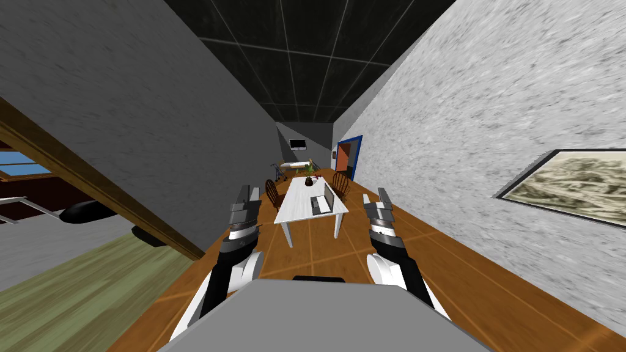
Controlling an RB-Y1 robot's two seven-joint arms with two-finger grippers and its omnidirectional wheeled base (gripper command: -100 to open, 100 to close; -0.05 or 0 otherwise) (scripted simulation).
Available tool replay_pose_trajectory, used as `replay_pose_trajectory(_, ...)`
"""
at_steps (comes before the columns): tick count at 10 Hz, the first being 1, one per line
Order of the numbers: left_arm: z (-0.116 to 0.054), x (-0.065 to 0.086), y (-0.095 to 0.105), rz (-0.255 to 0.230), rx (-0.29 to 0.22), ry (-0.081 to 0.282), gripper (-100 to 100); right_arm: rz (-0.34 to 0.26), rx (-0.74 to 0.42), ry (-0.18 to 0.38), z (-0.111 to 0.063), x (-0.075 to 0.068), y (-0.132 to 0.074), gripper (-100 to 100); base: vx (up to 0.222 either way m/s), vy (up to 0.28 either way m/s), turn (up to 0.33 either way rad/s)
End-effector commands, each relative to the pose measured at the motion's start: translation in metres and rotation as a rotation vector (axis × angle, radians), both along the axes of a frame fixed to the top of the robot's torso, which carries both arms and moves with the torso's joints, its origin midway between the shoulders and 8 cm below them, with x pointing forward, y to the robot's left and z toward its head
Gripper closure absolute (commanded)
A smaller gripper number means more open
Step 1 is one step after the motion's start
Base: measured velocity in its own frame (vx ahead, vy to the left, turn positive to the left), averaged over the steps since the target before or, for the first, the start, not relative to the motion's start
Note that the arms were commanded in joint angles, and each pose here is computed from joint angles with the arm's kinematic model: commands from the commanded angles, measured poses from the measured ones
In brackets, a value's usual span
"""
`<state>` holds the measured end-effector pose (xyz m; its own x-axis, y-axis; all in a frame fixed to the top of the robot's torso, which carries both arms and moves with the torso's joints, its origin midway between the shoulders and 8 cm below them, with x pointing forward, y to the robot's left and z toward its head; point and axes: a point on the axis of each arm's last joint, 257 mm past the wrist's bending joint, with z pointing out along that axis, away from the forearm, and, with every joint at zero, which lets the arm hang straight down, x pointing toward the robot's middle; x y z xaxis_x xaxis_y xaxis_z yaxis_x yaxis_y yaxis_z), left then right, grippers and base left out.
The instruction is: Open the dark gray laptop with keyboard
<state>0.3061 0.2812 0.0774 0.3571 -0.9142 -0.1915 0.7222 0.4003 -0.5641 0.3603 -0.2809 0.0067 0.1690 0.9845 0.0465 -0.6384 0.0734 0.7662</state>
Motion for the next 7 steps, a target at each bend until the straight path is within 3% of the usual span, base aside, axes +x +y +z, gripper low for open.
replay_pose_trajectory(1, 0.0, 0.0, 0.0, 0.0, 0.0, 0.0, 0, 0.0, 0.0, 0.0, 0.0, 0.0, 0.0, 0, 0.0, 0.0, 0.0)
replay_pose_trajectory(7, 0.0001, -0.0001, 0.0, 0.0, 0.0, 0.0, 0, 0.0, 0.0, 0.0, 0.0002, -0.0001, 0.0, 0, 0.0, 0.0, 0.0)
